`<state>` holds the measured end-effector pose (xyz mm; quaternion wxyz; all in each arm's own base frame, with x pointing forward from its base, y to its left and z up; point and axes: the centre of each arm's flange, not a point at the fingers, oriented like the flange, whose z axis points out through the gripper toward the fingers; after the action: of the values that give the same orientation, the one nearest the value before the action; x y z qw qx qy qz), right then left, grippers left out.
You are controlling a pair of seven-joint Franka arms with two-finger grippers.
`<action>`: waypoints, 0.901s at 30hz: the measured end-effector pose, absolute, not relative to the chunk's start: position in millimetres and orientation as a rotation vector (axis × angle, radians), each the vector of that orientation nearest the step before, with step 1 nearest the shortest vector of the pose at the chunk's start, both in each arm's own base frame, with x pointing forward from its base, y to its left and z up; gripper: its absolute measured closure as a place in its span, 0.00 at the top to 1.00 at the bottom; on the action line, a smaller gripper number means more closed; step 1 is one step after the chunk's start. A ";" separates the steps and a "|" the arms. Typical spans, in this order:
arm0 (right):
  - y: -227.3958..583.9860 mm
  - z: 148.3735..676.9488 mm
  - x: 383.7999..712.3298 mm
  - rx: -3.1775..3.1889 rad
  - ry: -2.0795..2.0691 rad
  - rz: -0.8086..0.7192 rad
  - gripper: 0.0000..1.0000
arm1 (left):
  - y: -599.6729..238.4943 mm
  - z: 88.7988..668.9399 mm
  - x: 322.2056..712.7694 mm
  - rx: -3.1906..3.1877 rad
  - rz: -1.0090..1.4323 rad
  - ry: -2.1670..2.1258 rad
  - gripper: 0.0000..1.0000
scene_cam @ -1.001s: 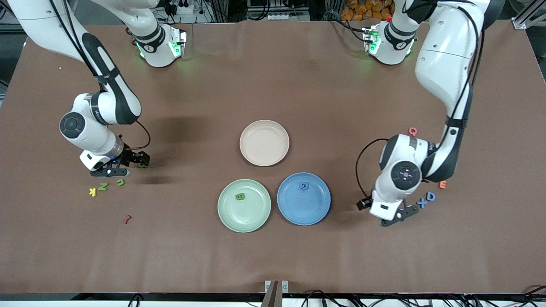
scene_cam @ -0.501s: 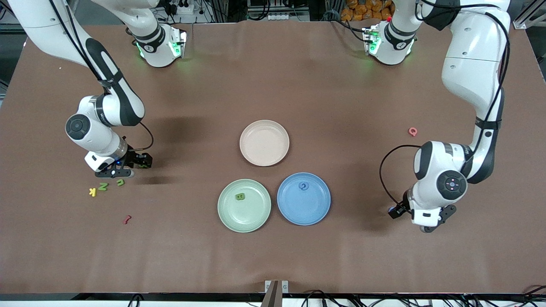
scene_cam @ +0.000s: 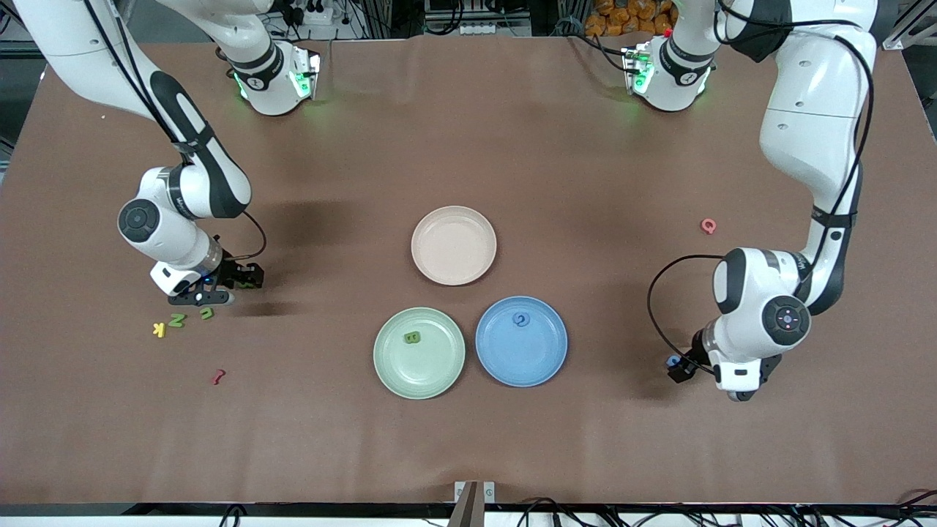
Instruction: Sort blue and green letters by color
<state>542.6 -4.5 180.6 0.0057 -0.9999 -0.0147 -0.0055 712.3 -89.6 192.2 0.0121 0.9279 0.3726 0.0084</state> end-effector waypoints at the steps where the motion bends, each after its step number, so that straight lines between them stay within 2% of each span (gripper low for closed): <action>1: -4.5 180.1 542.5 -3.130 -0.046 -0.016 0.70 | -92.9 190.1 712.1 2.891 0.030 1.161 1.00; 11: -4.4 176.0 541.6 -3.129 -0.050 -0.009 0.65 | -110.5 170.9 709.2 2.886 0.043 1.147 1.00; 13: -4.4 175.8 541.5 -3.128 -0.050 -0.009 0.59 | -109.6 168.7 709.5 2.884 0.048 1.148 1.00; 15: -4.4 175.6 541.5 -3.128 -0.061 -0.008 0.59 | -108.7 167.3 709.7 2.882 0.051 1.150 1.00; 21: -6.5 176.0 541.7 -3.127 -0.125 -0.012 0.36 | -107.7 167.4 710.2 2.881 0.054 1.151 1.00; 27: -10.8 176.0 541.8 -3.126 -0.153 -0.014 0.36 | -105.1 167.5 710.7 2.882 0.055 1.150 1.00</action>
<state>541.8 -10.8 176.0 0.0059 -0.9988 -0.0490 -0.0045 710.7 -105.1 167.5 0.0191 0.9285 0.3704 0.0179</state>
